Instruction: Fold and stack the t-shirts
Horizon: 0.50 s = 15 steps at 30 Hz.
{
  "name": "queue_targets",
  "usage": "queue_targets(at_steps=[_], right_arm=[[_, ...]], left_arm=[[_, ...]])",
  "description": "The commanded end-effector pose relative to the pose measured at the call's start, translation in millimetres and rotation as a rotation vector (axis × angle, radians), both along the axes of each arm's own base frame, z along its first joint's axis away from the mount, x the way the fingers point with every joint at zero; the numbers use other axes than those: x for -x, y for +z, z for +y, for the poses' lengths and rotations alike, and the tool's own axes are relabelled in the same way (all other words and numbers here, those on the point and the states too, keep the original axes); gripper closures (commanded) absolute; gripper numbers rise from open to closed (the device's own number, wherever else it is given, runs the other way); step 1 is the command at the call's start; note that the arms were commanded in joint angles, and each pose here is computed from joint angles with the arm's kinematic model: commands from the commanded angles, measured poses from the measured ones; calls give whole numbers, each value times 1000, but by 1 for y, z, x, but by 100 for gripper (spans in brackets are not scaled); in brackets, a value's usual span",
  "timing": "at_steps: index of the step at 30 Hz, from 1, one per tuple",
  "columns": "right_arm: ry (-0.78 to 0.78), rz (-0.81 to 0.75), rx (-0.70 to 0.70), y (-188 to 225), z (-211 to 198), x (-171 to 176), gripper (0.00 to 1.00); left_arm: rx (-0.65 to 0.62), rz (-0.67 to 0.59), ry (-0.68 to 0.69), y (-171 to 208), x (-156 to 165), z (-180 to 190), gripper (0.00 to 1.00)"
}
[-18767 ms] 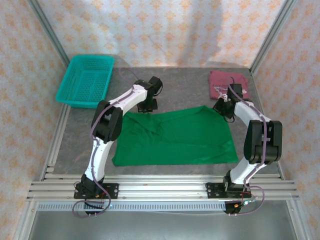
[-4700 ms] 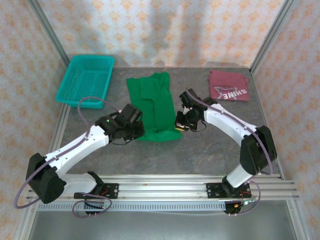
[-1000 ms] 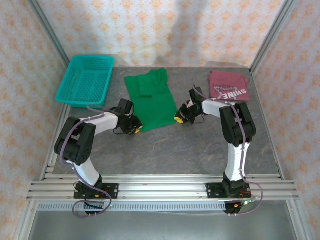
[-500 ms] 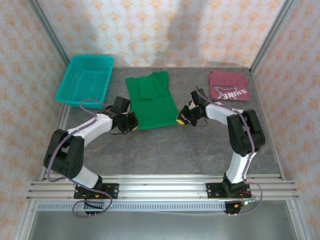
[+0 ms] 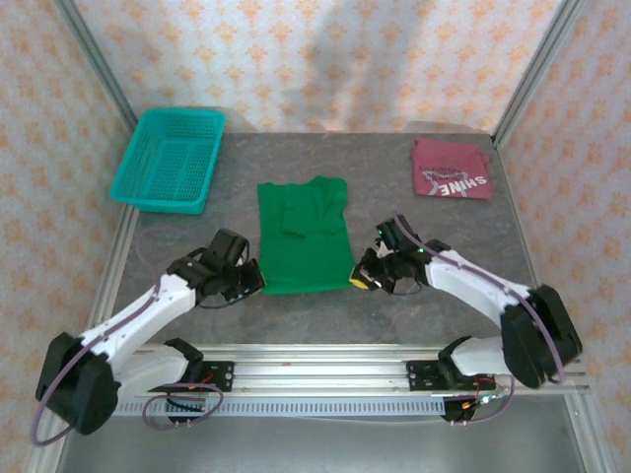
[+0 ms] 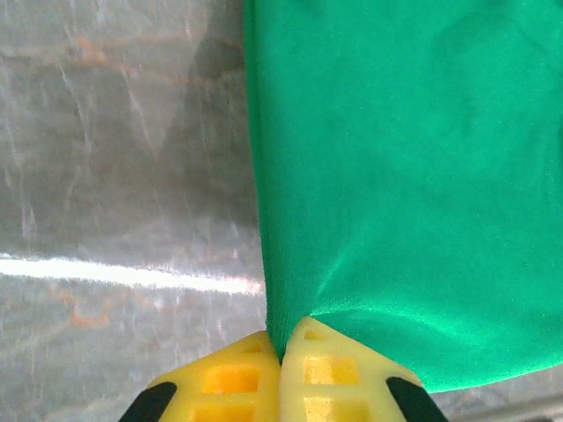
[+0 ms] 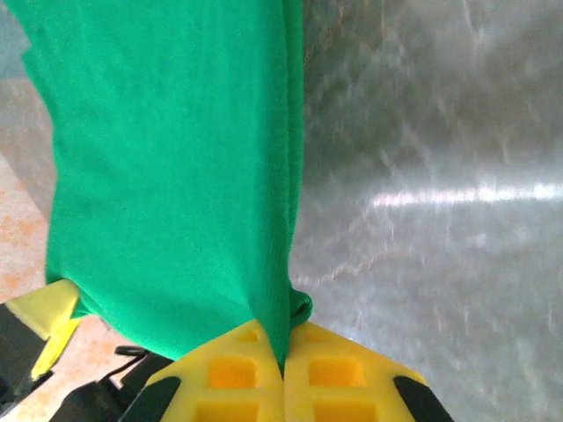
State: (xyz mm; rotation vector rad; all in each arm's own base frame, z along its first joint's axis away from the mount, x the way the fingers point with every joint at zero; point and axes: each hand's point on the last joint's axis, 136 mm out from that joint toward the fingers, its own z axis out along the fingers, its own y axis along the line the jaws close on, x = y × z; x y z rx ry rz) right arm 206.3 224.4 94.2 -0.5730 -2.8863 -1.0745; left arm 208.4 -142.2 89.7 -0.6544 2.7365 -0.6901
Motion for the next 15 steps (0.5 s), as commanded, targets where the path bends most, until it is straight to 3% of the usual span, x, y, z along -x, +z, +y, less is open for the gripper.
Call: queue_targets(at_steps=[1, 7, 15], right_arm=[[-64, 45, 51, -3, -9, 24, 100], [-65, 39, 43, 8, -5, 43, 100], [-55, -99, 81, 68, -1, 12, 100]], left_arm=[[-46, 39, 57, -7, 27, 16, 100], [-16, 7, 64, 7, 43, 14, 100], [6, -110, 34, 68, 14, 1, 100]])
